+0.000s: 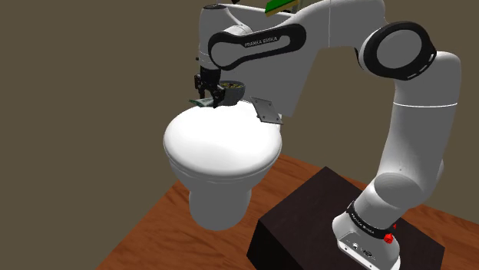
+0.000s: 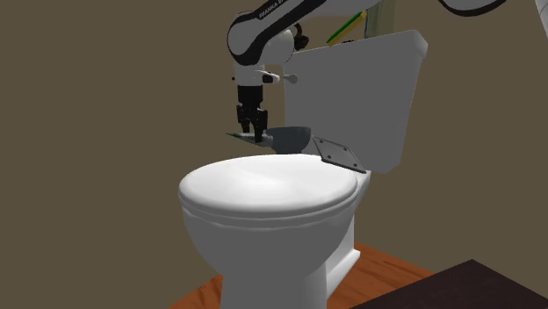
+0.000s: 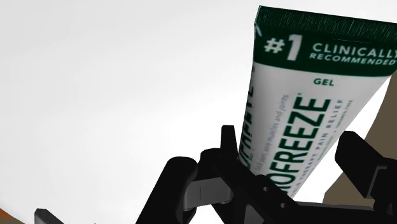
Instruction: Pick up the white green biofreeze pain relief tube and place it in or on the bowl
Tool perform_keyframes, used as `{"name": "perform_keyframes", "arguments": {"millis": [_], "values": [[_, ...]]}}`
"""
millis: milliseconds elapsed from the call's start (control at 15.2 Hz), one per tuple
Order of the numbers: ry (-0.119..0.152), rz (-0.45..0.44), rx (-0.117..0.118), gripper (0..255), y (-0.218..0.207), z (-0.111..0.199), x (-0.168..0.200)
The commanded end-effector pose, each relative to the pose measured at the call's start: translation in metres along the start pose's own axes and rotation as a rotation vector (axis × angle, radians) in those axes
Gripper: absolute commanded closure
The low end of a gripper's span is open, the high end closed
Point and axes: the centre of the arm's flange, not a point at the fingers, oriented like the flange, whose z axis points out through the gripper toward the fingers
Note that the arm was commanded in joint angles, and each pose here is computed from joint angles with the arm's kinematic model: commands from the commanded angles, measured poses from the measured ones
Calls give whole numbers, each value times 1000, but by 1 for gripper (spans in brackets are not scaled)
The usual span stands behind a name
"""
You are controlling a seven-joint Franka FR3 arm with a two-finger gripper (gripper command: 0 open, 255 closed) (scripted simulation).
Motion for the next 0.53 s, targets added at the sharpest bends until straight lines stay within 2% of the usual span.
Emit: {"name": "perform_keyframes", "arguments": {"millis": [0,462], "values": [[0,0,0,255,-1,-11,1],[0,0,0,255,-6,-47,5]]}}
